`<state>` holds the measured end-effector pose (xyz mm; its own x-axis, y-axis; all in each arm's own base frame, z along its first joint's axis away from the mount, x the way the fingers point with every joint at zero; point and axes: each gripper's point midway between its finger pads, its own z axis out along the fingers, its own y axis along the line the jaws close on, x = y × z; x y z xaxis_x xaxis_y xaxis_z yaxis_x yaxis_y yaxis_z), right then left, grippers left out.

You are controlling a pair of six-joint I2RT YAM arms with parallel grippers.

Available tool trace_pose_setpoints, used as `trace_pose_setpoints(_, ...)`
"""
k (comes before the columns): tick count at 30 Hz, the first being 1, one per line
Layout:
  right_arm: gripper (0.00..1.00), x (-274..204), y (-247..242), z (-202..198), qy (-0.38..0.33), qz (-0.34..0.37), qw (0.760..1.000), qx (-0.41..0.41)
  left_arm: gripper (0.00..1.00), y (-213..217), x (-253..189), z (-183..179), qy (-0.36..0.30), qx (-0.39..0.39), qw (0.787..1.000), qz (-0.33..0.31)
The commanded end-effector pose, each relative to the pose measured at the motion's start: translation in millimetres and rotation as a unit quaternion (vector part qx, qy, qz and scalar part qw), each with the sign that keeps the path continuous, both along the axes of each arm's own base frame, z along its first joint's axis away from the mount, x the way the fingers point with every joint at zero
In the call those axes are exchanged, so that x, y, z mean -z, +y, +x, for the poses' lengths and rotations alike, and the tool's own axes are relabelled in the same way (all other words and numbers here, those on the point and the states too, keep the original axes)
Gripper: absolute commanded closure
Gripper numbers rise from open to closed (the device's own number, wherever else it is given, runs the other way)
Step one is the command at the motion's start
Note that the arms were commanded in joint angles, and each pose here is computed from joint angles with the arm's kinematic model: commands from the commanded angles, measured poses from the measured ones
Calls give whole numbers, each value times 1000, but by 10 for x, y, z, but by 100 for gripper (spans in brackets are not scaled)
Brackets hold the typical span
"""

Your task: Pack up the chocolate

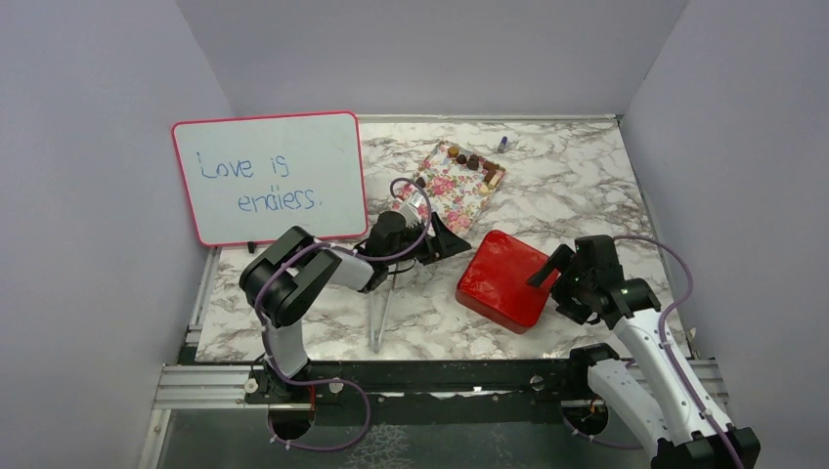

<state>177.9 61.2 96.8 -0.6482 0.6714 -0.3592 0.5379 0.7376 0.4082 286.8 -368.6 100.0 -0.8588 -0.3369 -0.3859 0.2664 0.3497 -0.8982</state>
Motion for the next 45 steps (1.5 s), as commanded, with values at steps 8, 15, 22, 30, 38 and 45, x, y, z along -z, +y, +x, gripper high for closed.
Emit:
trace_pose_setpoints(8, 5, 32, 387, 197, -74, 94, 991, -61, 21, -95, -23, -198, -84, 73, 992, 67)
trace_pose_setpoints(15, 10, 83, 360, 210, -82, 84, 991, -63, 22, -220, 47, -341, -97, 100, 987, 85)
trace_pose_setpoints(22, 24, 88, 354, 211, -85, 78, 991, -71, 24, -216, 157, -390, -102, 108, 983, 110)
trace_pose_setpoints(30, 41, 130, 265, 228, -80, 51, 994, -63, 26, -341, 182, -529, -115, 125, 977, 127)
trace_pose_setpoints(38, 42, 238, 55, 172, -32, 10, 999, -5, 38, -428, 126, -670, -115, 138, 976, 122)
trace_pose_setpoints(45, 44, 246, -15, 200, -29, -5, 999, 12, 46, -401, 303, -668, -112, 126, 974, 149)
